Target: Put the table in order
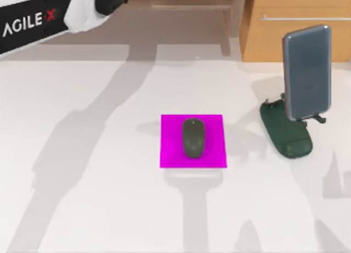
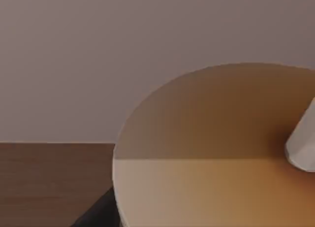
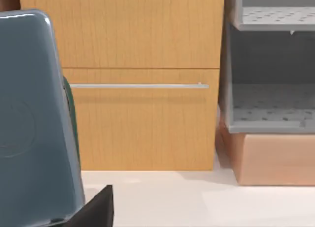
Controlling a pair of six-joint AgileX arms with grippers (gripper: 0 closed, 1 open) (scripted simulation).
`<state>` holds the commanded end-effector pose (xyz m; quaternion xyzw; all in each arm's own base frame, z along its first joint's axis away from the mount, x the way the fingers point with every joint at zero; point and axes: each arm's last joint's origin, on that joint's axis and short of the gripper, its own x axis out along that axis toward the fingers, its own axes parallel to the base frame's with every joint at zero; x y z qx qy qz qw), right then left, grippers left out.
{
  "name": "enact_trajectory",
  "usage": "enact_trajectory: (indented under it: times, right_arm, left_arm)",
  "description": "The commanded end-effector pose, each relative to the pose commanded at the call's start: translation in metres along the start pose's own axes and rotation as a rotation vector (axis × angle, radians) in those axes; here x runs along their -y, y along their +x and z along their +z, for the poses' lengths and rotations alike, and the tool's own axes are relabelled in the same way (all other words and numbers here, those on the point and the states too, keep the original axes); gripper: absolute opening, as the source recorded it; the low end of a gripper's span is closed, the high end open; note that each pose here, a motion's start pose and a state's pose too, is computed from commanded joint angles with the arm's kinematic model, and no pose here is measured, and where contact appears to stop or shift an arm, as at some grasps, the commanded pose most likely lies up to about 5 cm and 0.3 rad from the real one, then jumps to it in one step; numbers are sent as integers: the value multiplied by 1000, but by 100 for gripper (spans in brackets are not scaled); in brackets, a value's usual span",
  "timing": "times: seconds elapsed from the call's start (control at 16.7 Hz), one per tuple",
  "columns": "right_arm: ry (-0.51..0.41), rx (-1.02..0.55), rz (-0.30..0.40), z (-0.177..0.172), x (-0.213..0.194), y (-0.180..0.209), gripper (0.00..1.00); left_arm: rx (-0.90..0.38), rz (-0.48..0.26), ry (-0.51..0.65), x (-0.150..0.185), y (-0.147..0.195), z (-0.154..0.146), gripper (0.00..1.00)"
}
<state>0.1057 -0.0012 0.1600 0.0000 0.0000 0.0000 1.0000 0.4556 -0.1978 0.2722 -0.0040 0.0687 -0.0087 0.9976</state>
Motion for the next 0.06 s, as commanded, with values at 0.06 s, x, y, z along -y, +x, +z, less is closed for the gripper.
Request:
enact_trajectory:
  times: [0.06]
  right_arm:
    - [0, 0, 0, 0, 0, 0, 100]
  left_arm:
    - [0, 0, 0, 0, 0, 0, 100]
